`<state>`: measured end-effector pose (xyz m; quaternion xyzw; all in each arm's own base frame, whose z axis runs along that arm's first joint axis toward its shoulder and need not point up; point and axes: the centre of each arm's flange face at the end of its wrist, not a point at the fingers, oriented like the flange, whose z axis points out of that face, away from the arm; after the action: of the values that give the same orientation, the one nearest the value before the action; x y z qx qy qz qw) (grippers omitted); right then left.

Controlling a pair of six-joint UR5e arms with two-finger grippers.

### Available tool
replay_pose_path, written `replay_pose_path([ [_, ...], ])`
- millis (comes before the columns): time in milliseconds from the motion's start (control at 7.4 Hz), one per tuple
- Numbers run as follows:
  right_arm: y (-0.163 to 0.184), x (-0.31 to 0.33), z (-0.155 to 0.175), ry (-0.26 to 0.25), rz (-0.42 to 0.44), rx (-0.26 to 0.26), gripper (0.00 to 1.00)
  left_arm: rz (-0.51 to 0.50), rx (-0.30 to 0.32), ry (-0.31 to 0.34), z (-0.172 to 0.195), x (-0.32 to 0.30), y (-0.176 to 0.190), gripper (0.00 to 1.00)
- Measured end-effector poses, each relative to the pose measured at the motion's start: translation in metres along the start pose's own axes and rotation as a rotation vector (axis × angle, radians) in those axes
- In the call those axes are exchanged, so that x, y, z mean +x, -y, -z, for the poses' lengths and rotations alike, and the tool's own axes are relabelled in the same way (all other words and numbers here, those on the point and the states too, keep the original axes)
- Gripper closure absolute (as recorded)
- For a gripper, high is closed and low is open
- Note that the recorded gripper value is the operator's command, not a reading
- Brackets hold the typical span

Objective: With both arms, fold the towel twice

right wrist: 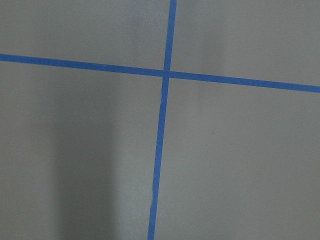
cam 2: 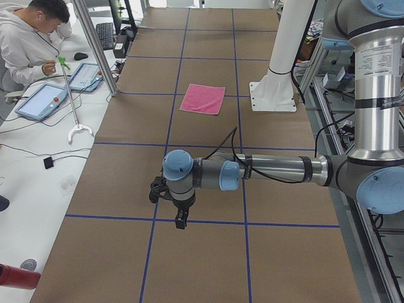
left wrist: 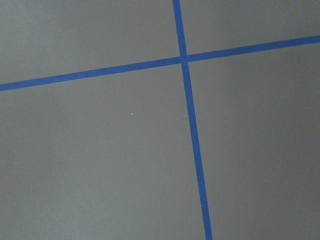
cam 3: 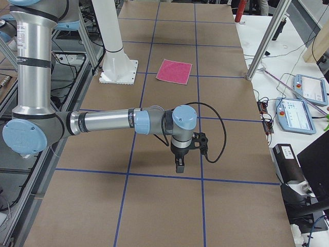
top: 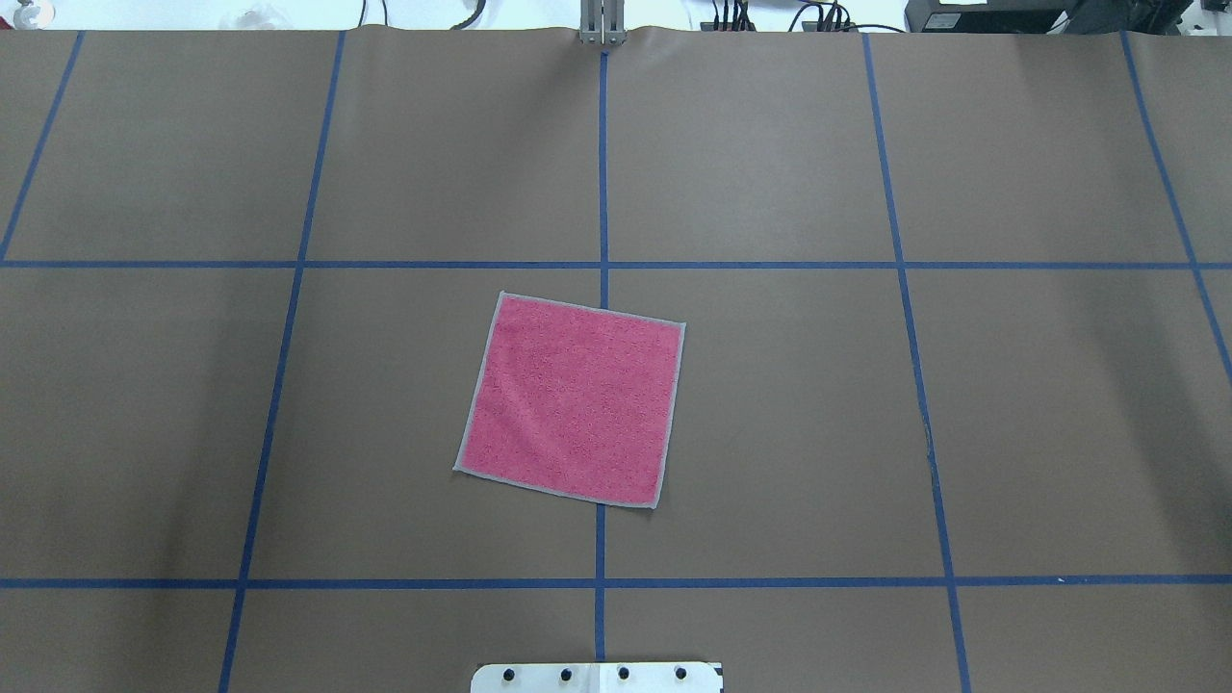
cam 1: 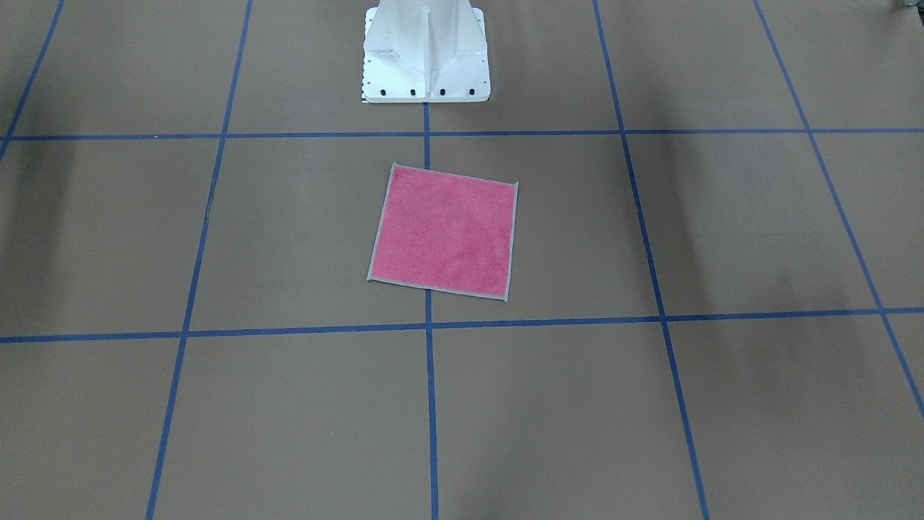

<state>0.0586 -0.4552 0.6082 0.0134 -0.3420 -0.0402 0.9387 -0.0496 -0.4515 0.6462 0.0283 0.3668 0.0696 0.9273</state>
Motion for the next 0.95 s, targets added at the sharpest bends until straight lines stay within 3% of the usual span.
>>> replay_pose_path([
  [676, 0.052, -0.033, 0.043, -0.009, 0.074, 0.093, 0.00, -0.024, 0.028, 0.007, 0.013, 0.011, 0.007, 0.00],
  [946, 0.062, -0.040, 0.052, -0.011, 0.126, 0.155, 0.00, -0.062, 0.074, 0.014, 0.033, 0.026, 0.036, 0.00],
])
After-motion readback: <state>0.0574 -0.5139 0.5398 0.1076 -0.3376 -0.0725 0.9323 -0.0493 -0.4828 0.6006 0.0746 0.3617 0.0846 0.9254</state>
